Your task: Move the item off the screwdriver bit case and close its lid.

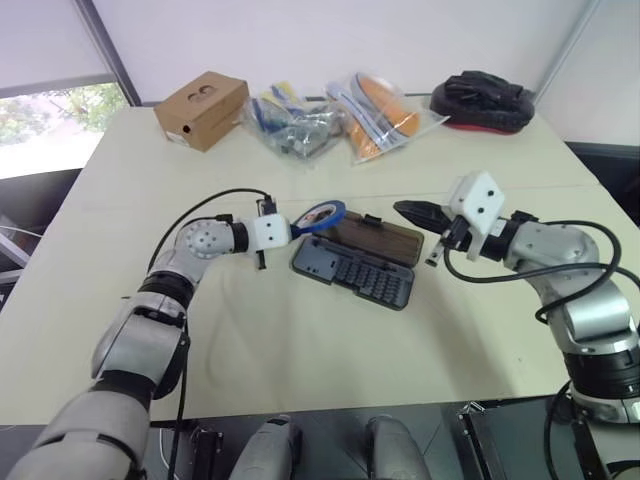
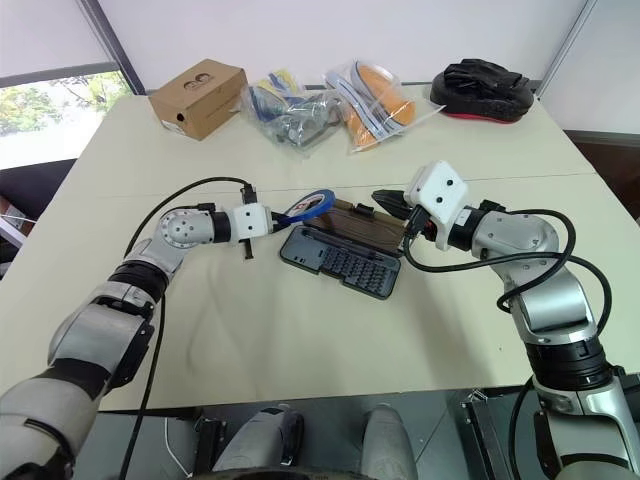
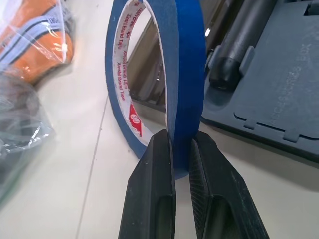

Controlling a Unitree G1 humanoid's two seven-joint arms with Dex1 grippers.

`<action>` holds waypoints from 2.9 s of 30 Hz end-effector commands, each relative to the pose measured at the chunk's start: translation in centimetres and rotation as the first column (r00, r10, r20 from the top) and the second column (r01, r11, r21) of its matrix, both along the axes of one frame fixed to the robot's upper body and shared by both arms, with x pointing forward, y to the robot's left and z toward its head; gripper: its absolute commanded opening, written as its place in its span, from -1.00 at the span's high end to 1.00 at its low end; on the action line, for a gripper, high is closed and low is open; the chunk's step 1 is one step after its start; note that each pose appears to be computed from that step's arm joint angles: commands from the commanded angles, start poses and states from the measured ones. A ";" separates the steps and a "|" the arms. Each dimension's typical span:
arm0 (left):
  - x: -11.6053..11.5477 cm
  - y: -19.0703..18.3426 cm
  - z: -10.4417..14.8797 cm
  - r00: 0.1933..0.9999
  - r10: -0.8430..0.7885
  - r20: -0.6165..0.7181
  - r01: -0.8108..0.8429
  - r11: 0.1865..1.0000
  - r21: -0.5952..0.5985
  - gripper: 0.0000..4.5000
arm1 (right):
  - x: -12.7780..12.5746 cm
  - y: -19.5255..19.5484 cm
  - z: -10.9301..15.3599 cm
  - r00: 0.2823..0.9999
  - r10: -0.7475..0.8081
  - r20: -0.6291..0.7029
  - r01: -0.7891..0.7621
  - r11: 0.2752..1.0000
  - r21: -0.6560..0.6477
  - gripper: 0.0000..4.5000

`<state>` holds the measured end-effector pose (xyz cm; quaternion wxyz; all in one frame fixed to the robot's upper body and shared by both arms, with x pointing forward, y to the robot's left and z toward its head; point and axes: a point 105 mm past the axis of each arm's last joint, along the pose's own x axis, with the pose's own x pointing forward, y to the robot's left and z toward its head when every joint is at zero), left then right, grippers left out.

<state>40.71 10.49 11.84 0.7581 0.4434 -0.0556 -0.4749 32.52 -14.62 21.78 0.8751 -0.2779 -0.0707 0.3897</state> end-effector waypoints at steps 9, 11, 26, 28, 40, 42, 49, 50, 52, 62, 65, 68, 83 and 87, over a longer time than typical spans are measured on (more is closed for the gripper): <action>2.0 7.4 3.5 0.885 0.460 0.071 -0.405 0.836 -0.370 0.99 | -0.7 1.1 1.2 0.998 0.029 0.052 -0.030 0.999 0.024 1.00; 1.4 10.1 4.8 0.810 0.580 0.083 -0.485 0.743 -0.461 0.99 | -0.7 1.5 0.8 0.998 0.043 0.036 -0.044 0.999 0.030 1.00; -11.4 24.1 2.8 0.218 0.967 0.133 -0.880 0.254 -0.401 0.99 | -0.6 4.6 -0.6 0.984 0.175 -0.020 -0.174 0.983 0.053 1.00; -13.0 25.6 1.3 0.145 0.981 0.127 -0.920 0.181 -0.348 0.99 | -0.4 5.2 -0.6 0.979 0.202 -0.023 -0.201 0.978 0.053 1.00; -13.6 28.1 -2.3 0.071 0.997 -0.020 -0.949 0.061 -0.309 -0.42 | -0.4 5.4 -0.5 0.975 0.221 -0.011 -0.220 0.975 0.040 1.00; -13.2 27.8 -2.0 0.086 0.996 -0.028 -0.942 0.072 -0.327 -0.85 | -0.4 5.3 -0.4 0.977 0.213 -0.008 -0.213 0.976 0.041 1.00; -11.6 24.6 2.0 0.206 0.978 -0.021 -0.863 0.172 -0.475 -0.99 | -0.4 4.8 -0.5 0.981 0.193 -0.011 -0.192 0.981 0.041 1.00; -11.4 24.0 3.2 0.219 0.976 -0.012 -0.842 0.183 -0.507 -0.99 | -0.4 4.6 -0.5 0.982 0.187 -0.012 -0.186 0.982 0.040 1.00; -10.8 22.5 5.1 0.255 0.967 -0.014 -0.803 0.204 -0.560 -0.99 | -0.3 4.4 -0.5 0.984 0.177 -0.012 -0.177 0.984 0.038 1.00; -7.0 12.3 9.1 0.679 0.709 -0.191 -0.614 0.407 -0.676 -0.99 | 0.6 3.0 0.4 0.991 0.135 0.011 -0.135 0.991 0.015 1.00; -6.8 9.2 9.2 0.805 0.546 -0.232 -0.534 0.496 -0.685 -0.99 | 1.0 2.1 0.9 0.993 0.112 0.025 -0.112 0.994 -0.007 1.00; -7.0 7.4 8.7 0.869 0.396 -0.298 -0.484 0.556 -0.675 -0.99 | 1.6 1.0 1.3 0.997 0.075 0.034 -0.074 0.997 -0.026 1.00; -8.6 3.2 6.3 0.888 0.047 -0.458 -0.340 0.738 -0.583 -1.00 | 4.9 -1.5 -1.4 0.995 -0.089 -0.043 0.085 0.992 -0.093 -0.99; -8.3 2.5 6.0 0.885 0.025 -0.464 -0.323 0.752 -0.575 -1.00 | 6.2 -1.5 -2.2 0.991 -0.121 -0.061 0.113 0.987 -0.117 -0.99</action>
